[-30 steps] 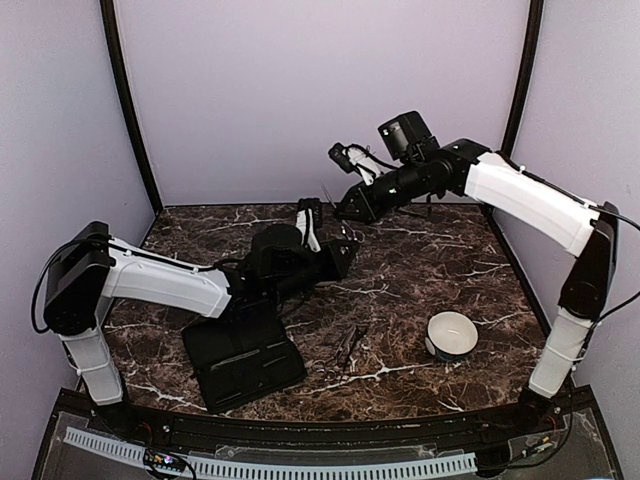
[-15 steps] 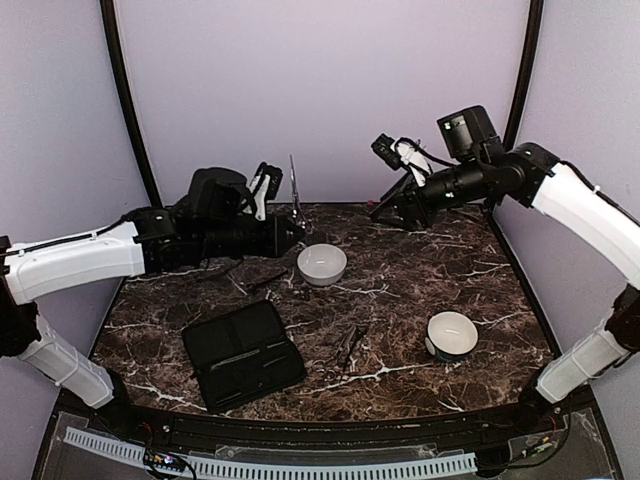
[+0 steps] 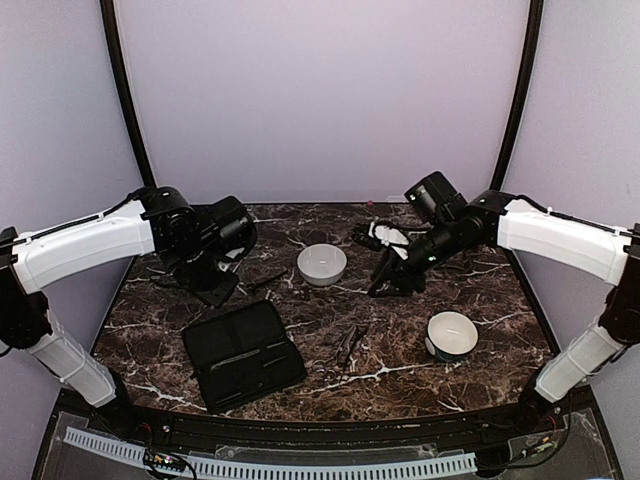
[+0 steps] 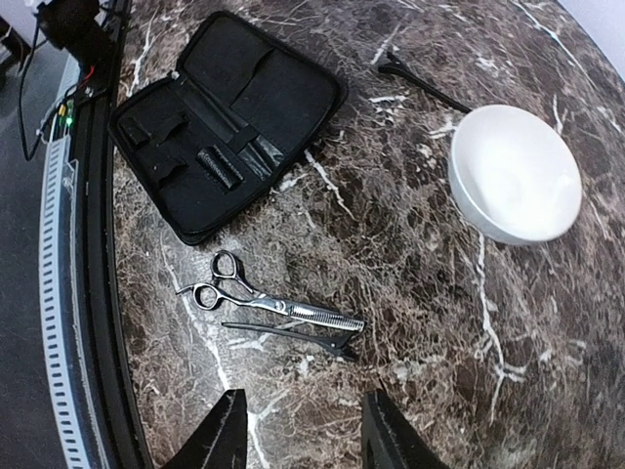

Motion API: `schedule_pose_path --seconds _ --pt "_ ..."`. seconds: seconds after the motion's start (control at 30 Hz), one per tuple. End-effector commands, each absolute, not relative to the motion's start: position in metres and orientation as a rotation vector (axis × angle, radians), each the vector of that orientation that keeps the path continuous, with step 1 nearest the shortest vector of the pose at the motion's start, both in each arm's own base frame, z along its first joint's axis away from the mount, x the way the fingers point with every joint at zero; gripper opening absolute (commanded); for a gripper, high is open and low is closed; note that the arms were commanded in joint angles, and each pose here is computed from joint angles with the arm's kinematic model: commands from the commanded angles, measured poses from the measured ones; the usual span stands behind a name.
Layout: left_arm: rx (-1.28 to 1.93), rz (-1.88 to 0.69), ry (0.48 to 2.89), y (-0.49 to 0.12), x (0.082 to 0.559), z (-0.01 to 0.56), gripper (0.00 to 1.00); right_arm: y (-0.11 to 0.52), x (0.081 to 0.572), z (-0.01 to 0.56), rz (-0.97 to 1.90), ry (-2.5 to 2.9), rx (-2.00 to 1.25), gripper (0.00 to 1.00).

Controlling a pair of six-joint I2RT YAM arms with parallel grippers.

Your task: Sort the hair-cutting tools

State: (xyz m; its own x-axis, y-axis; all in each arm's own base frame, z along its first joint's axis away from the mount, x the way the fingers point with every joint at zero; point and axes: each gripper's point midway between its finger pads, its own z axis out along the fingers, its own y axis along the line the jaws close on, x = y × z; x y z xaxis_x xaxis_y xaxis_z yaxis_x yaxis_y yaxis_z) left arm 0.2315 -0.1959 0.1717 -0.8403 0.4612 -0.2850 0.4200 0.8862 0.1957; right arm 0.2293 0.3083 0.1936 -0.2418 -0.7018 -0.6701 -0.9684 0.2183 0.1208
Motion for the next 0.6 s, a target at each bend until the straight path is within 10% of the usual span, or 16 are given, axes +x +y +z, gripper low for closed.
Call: schedule_pose_path --seconds 0.0,0.57 --pt "0.543 0.379 2.743 -0.14 0.226 0.188 0.0 0.349 0.217 0.172 0.643 1.882 -1.709 0.36" --pt "0.196 0.138 2.609 -0.11 0.23 0.233 0.0 0.492 0.265 0.089 0.426 1.96 -1.714 0.39"
